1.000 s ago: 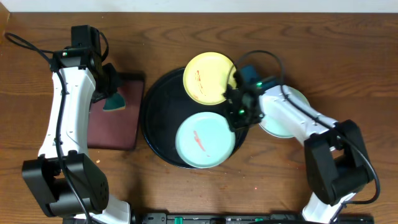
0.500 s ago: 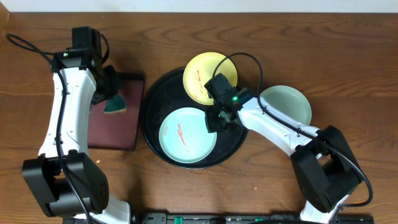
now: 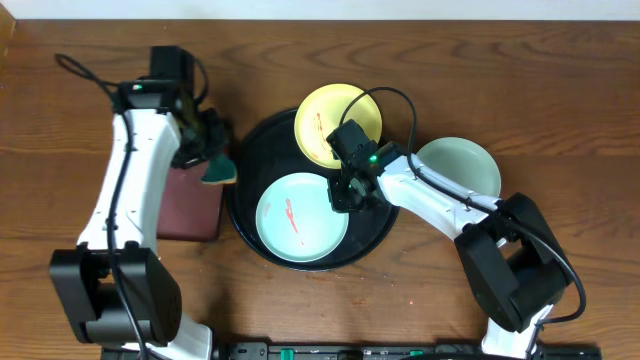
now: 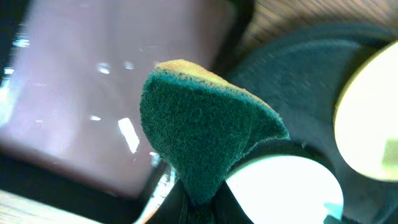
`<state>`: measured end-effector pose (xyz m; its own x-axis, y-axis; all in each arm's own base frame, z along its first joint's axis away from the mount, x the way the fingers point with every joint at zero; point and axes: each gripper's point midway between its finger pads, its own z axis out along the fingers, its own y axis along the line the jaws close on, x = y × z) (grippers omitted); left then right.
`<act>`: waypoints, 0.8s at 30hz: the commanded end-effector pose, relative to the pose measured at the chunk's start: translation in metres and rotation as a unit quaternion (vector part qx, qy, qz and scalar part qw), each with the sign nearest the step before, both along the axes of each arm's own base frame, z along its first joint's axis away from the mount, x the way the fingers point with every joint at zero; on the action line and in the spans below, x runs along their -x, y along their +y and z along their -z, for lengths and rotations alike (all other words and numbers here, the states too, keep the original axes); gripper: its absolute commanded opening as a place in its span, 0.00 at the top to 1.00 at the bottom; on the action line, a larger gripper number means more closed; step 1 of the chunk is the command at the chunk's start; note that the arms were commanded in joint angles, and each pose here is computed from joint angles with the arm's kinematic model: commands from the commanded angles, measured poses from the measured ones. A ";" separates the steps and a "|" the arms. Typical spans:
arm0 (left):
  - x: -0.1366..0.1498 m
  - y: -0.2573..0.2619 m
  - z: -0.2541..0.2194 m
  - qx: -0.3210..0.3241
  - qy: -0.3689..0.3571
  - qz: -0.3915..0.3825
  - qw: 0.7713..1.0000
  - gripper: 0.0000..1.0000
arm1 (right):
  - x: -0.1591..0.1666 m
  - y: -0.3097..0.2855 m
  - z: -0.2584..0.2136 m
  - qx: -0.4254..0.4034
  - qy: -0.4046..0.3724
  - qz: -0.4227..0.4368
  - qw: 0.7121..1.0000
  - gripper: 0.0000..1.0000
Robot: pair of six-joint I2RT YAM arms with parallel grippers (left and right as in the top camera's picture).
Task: Clean dirty plates on tray and stack at the side
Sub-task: 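Move the right gripper to grasp the lower green plate rim, then scrub the lower green plate with the sponge in the left gripper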
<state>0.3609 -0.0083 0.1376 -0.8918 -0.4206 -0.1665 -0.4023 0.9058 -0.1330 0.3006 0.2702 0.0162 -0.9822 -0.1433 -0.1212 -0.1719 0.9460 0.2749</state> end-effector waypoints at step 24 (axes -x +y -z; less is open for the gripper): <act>0.055 -0.077 0.063 0.029 0.091 0.024 0.995 0.92 | -0.012 -0.005 0.009 -0.001 0.010 0.046 0.999 0.99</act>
